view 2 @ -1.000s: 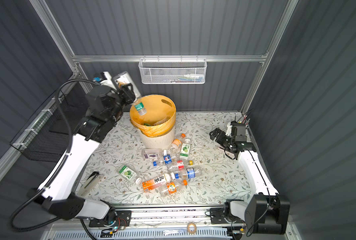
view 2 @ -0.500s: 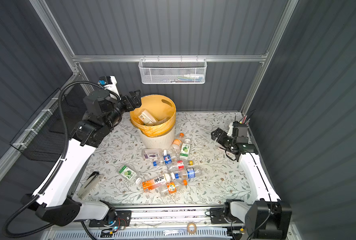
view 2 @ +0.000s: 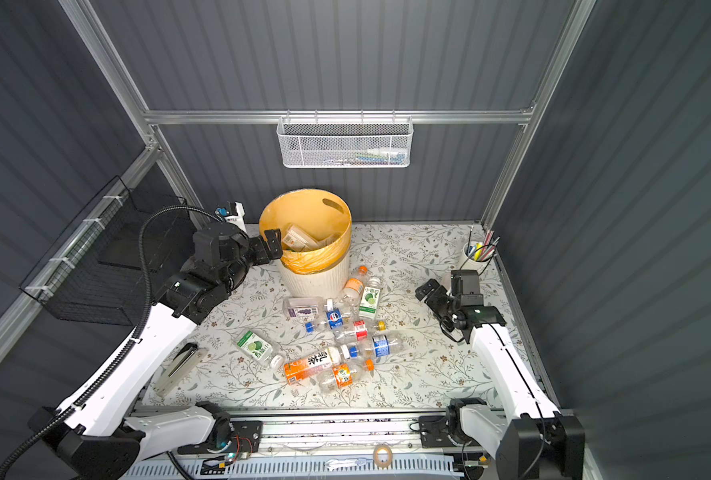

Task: Throw the plastic bottles in the bin
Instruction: 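Reach the left gripper to the orange-capped clear bottle and grasp it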

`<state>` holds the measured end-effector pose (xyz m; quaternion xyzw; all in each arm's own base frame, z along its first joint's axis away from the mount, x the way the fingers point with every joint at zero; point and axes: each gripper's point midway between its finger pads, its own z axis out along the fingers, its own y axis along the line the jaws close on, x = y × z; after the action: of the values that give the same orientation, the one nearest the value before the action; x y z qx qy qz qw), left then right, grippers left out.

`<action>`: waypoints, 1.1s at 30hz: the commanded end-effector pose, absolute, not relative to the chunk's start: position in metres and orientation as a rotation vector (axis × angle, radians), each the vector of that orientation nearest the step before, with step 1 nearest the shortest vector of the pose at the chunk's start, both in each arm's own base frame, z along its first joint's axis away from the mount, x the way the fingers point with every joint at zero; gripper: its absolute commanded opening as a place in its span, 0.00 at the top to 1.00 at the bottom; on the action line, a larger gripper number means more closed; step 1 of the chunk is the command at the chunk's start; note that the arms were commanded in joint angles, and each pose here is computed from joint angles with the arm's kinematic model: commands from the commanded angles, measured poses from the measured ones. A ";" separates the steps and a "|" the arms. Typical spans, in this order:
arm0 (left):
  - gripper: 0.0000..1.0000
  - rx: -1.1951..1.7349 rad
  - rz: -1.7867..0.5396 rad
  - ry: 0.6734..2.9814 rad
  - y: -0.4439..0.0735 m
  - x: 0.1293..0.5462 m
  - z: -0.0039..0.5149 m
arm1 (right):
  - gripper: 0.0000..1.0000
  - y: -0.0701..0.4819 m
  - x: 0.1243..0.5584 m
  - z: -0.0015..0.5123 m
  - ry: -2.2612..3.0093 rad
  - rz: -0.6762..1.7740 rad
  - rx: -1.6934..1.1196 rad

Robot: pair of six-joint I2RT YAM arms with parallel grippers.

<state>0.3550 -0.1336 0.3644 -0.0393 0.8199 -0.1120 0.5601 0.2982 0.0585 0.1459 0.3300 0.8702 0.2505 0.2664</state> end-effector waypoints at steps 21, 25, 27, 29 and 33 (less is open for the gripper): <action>0.01 0.881 -0.139 2.191 -0.309 0.212 0.201 | 0.01 0.050 0.280 0.126 2.278 0.565 1.079; 0.01 1.139 -0.079 2.223 -0.325 0.172 0.165 | 0.01 0.046 0.282 0.129 2.260 0.561 1.070; 0.03 1.237 -0.083 2.244 -0.327 0.157 0.151 | 0.01 0.044 0.281 0.128 2.249 0.558 1.078; 0.05 1.321 -0.110 2.258 -0.328 0.143 0.141 | 0.01 0.044 0.281 0.128 2.234 0.569 1.079; 0.10 1.440 -0.134 2.303 -0.327 0.121 0.120 | 0.01 0.042 0.280 0.127 2.221 0.571 1.078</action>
<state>0.1413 -0.3360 0.1402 0.4795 0.8348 -0.0523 0.2654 0.2798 0.0470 0.1277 0.4076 0.8382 0.2220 0.2864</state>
